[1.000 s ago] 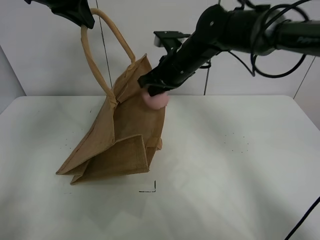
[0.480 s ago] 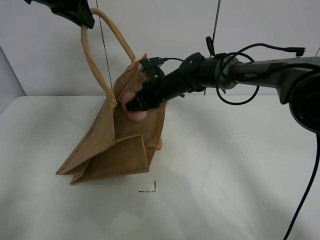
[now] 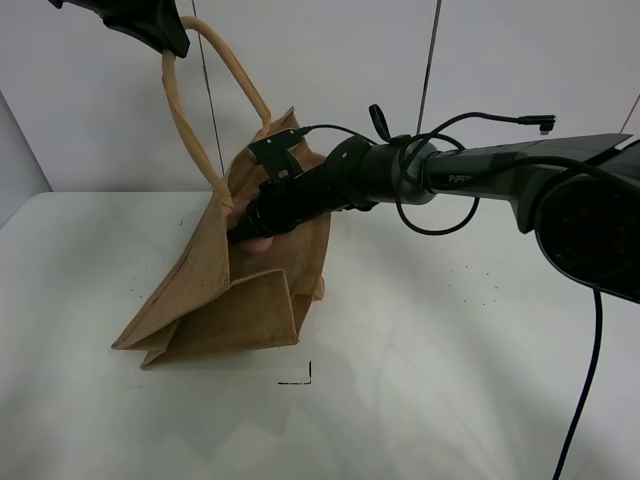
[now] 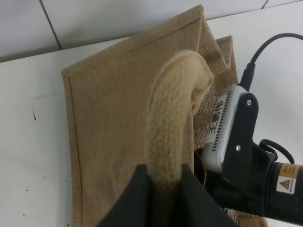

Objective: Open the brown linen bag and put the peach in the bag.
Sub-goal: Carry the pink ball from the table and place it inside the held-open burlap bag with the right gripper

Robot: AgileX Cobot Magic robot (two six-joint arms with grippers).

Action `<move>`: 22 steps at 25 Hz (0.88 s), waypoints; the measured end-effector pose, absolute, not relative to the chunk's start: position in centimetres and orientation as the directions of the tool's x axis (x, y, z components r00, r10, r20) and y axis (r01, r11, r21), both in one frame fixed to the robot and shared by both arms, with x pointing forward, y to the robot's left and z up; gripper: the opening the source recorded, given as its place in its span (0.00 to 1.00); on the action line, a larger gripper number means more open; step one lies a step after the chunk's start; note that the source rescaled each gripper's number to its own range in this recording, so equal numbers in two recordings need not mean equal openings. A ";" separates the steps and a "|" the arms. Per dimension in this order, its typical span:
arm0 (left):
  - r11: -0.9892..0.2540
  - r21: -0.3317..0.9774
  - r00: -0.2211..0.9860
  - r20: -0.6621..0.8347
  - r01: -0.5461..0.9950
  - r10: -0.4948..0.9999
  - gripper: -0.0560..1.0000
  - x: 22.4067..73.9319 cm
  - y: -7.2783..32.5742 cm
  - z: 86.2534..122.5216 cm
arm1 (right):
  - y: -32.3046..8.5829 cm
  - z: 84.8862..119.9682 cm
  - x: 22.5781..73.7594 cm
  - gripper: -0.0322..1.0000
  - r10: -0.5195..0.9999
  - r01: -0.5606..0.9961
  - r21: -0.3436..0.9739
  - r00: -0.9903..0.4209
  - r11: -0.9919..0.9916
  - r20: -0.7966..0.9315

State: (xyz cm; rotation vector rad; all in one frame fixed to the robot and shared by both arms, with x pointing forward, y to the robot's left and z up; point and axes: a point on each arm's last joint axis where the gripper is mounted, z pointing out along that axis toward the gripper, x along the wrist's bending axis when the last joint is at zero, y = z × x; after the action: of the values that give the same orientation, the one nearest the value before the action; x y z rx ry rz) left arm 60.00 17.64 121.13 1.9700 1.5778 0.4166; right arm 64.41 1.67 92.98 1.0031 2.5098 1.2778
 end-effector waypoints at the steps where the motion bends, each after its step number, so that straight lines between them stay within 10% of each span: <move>1: -0.137 0.609 0.253 -0.110 0.782 0.961 0.05 60.0 17.6 121.1 | 1.7 93.0 64.4 0.23 0.625 0.495 0.764 -0.765 0.413 0.158; 5: -0.137 0.609 0.253 -0.110 0.782 0.961 0.05 60.0 17.6 121.1 | 1.7 92.9 64.2 0.83 0.610 0.501 0.755 -0.773 0.422 0.172; 7: -0.138 0.609 0.254 -0.109 0.781 0.961 0.05 60.0 17.6 121.1 | 1.7 92.8 64.0 0.94 0.601 0.514 0.742 -0.777 0.430 0.190; 22: -0.137 0.609 0.254 -0.110 0.782 0.961 0.05 60.0 17.6 121.1 | -3.6 98.7 62.1 1.00 0.747 0.747 0.383 -0.638 0.543 0.186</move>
State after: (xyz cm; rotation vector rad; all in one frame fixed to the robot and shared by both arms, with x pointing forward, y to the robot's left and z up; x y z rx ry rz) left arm 60.00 17.63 121.13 1.9706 1.5767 0.4158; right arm 62.14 -3.58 98.71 1.3363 2.7598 0.6860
